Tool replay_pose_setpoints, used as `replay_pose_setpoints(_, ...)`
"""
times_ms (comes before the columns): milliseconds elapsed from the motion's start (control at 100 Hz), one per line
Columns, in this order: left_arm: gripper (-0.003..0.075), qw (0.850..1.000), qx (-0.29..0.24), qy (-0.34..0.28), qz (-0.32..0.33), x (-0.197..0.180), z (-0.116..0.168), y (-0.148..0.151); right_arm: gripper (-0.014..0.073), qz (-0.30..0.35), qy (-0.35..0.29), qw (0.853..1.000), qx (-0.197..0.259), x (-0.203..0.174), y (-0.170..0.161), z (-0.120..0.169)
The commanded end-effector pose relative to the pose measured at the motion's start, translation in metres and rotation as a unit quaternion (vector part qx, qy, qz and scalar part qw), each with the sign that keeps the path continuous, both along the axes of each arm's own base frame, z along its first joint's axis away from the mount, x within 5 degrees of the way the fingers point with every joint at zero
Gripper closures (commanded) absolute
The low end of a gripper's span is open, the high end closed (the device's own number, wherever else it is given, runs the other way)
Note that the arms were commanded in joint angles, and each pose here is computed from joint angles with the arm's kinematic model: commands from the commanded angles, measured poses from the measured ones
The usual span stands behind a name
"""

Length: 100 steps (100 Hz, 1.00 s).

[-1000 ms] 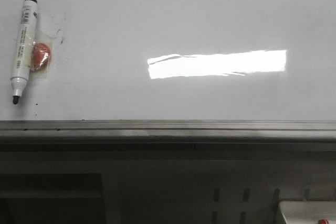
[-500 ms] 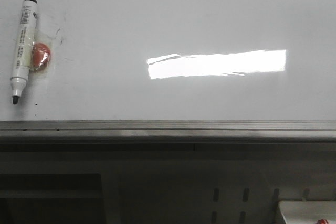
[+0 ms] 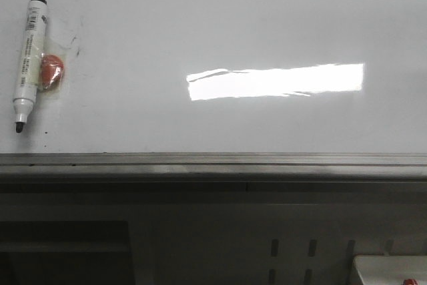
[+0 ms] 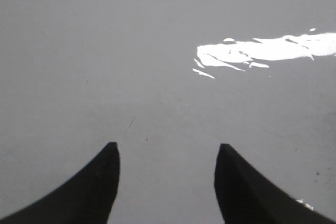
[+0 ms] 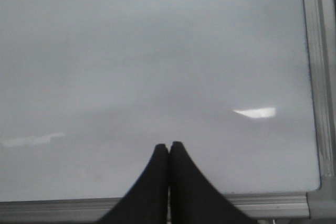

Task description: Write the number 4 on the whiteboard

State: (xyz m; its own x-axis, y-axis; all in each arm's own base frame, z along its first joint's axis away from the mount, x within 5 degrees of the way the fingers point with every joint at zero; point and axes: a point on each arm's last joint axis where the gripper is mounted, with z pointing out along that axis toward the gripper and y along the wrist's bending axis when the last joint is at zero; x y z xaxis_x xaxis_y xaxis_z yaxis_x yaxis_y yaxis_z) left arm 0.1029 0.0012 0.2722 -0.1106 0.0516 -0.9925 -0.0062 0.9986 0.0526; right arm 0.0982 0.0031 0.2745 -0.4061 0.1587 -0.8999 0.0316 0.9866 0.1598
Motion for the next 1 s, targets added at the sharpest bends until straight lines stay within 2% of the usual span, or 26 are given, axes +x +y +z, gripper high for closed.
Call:
replay_pose_setpoints(0,0.0281,0.997,-0.005,-0.067,-0.027,0.006,0.018,-0.006,0.0659,-0.004,-0.026,1.000,0.003,0.006,0.000,0.013)
replay_pose_setpoints(110,0.0281,0.992,-0.032,-0.084,-0.094,0.010,0.020,-0.021,0.0659,-0.001,-0.006,1.000,0.004,0.005,0.000,0.010)
replay_pose_setpoints(230,0.0282,0.978,-0.053,-0.083,-0.185,0.012,0.020,-0.044,0.0659,-0.002,-0.012,1.000,0.004,0.005,0.000,0.011)
replay_pose_setpoints(310,0.0282,0.968,-0.075,-0.049,-0.234,0.015,0.013,-0.060,0.0659,-0.002,-0.015,1.000,0.004,0.006,0.000,0.011)
replay_pose_setpoints(420,0.0282,0.957,-0.112,0.009,-0.268,0.021,0.001,-0.079,0.0659,-0.002,-0.015,1.000,0.003,0.006,0.000,0.011)
replay_pose_setpoints(500,0.0282,0.954,-0.110,0.024,-0.277,0.027,-0.006,-0.087,0.0659,-0.002,-0.015,1.000,0.003,0.006,0.000,0.011)
replay_pose_setpoints(760,0.0281,0.957,-0.127,0.071,-0.249,0.050,-0.028,-0.099,0.0659,-0.003,-0.019,1.000,0.003,0.006,0.000,0.012)
replay_pose_setpoints(990,0.0282,0.959,-0.119,0.076,-0.247,0.059,-0.037,-0.105,0.0659,-0.003,-0.021,1.000,0.003,0.006,0.000,0.012)
